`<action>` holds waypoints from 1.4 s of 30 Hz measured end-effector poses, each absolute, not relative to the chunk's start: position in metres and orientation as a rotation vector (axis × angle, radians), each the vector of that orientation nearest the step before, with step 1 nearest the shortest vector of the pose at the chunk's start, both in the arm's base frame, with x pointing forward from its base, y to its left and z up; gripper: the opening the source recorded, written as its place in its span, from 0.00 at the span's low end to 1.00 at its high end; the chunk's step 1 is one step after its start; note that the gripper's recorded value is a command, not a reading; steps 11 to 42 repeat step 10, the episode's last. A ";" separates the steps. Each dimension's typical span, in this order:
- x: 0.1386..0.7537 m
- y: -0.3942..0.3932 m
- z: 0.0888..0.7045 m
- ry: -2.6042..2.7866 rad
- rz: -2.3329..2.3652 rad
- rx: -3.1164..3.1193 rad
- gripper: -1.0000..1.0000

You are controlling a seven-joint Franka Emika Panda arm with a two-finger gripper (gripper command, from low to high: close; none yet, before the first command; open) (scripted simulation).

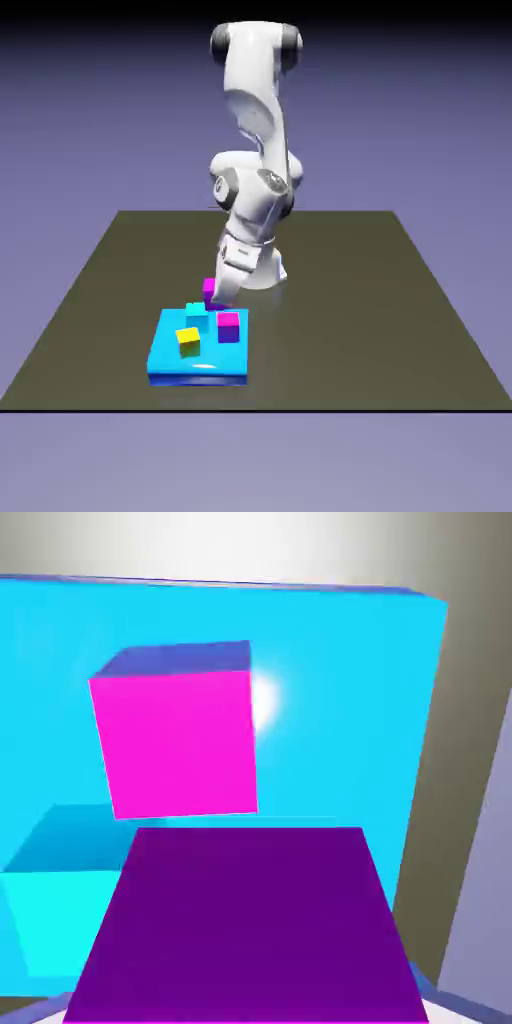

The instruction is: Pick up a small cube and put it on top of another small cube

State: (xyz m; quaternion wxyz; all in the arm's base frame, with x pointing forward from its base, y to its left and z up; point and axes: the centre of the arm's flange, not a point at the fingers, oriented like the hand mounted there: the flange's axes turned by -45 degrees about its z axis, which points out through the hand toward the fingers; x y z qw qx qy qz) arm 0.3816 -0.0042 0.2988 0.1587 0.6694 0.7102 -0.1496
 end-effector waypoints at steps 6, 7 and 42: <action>0.381 -0.016 0.253 2.025 -0.434 1.907 0.00; 0.381 -0.020 0.241 2.029 -0.431 1.908 0.00; 0.380 -0.021 0.235 2.032 -0.427 1.909 1.00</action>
